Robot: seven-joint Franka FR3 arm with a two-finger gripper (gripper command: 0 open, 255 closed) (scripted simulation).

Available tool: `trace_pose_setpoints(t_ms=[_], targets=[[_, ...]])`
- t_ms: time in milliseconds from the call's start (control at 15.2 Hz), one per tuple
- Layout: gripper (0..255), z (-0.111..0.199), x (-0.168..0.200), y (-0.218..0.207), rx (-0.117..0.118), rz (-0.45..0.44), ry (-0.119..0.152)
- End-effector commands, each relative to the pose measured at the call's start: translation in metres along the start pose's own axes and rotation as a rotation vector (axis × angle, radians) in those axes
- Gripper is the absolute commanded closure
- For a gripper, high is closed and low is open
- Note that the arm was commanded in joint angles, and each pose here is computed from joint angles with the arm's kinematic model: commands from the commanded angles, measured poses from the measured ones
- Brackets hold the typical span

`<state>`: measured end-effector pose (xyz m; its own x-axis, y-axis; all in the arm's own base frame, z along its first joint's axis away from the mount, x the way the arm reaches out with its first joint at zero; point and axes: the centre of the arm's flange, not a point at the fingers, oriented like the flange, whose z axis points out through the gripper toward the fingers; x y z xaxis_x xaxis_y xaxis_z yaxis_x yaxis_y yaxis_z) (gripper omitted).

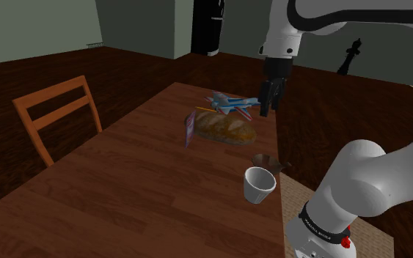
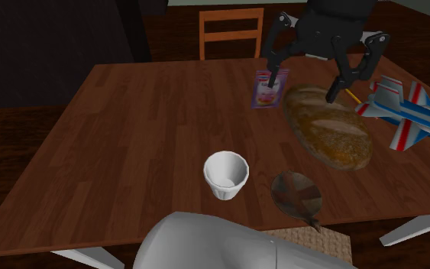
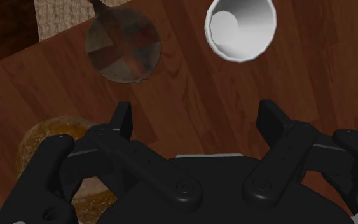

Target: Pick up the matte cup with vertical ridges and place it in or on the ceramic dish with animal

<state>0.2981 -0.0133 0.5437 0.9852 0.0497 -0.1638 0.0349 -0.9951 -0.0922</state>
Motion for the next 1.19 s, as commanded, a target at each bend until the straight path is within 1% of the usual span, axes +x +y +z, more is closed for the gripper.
trace_pose_setpoints(t_ms=[0, 792, 858, 1122], targets=[[0, 0.000, 0.000, 0.000, 0.000, 0.000, 0.000], [0, 0.152, -0.032, -0.025, 0.056, -0.110, 0.023], [0, 0.153, -0.033, -0.025, 0.057, -0.111, 0.023], [0, 0.174, -0.032, -0.027, 0.057, -0.111, 0.023]])
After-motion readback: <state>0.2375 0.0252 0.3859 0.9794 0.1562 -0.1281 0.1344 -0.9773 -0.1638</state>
